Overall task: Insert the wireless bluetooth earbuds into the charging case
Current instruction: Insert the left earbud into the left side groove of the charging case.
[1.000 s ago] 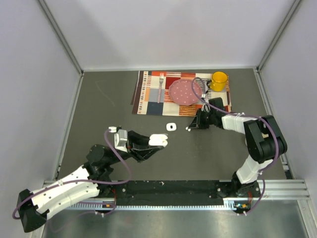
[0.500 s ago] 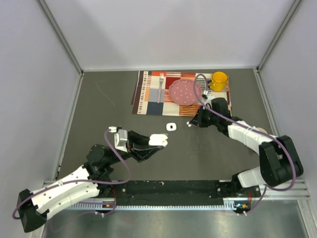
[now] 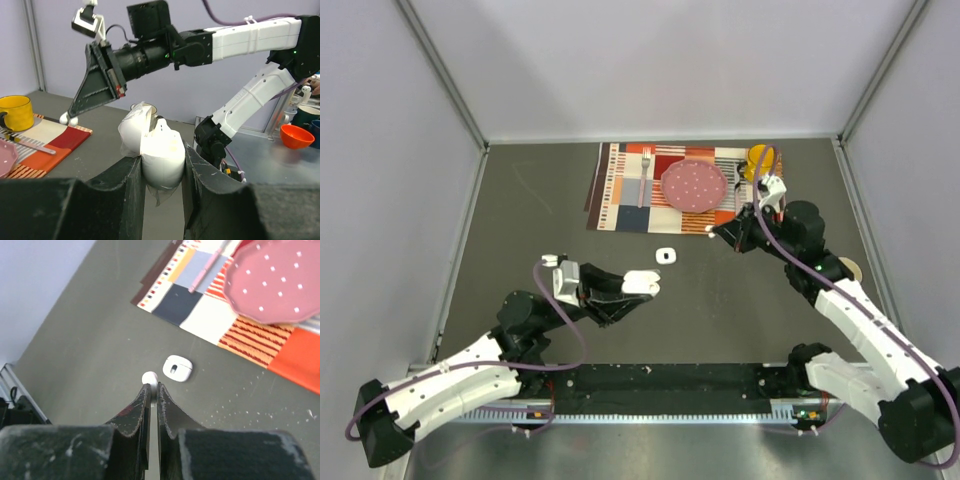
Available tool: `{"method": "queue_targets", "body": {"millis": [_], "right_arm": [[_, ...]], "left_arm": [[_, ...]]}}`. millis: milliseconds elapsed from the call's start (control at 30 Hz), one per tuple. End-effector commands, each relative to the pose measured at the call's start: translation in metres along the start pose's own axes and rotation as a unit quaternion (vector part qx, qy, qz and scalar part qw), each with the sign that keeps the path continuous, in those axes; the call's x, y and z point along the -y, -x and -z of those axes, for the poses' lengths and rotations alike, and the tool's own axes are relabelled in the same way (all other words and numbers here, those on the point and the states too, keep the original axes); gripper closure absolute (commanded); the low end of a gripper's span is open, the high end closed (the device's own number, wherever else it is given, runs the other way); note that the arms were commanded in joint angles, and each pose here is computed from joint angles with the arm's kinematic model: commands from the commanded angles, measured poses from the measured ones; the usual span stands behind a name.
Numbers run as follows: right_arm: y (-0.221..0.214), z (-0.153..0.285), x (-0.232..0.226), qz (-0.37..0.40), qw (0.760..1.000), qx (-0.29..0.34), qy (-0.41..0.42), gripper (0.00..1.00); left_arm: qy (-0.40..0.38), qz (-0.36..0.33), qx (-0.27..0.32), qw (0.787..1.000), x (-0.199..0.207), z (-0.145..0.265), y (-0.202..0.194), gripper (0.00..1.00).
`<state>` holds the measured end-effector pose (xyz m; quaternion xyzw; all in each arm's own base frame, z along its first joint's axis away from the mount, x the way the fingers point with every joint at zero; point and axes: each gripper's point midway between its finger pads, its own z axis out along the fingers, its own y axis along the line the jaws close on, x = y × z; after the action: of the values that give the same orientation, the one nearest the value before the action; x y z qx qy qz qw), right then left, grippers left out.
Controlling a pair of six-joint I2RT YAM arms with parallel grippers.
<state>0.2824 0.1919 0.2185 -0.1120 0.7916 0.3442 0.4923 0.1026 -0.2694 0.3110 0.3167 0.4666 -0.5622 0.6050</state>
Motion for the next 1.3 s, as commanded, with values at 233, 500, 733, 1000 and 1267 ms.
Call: {"method": "queue_targets", "body": {"millis": [233,500,733,1000,1267], "right_arm": [[0.071,0.074,-0.106,0.126,0.973,0.101,0.167,1.0],[0.078,0.128,-0.186,0.163,0.922,0.082,0.341,1.0],[0.05,0.144,-0.232,0.212,0.878,0.017,0.43,1.0],[0.024,0.119,-0.25,0.244,0.866,-0.031,0.435,1.0],[0.015,0.1,-0.25,0.246,0.871,-0.048,0.422,1.0]], "left_arm": [[-0.027,-0.012,0.02,0.999,0.009,0.0,0.006,1.0],[-0.039,-0.007,0.015,0.999,0.012,-0.004,0.005,1.0],[-0.051,-0.004,0.011,0.999,0.015,-0.008,0.005,1.0],[-0.079,-0.004,0.006,0.997,0.024,-0.011,0.006,1.0],[-0.106,-0.002,-0.004,0.994,0.032,-0.012,0.004,1.0]]}}
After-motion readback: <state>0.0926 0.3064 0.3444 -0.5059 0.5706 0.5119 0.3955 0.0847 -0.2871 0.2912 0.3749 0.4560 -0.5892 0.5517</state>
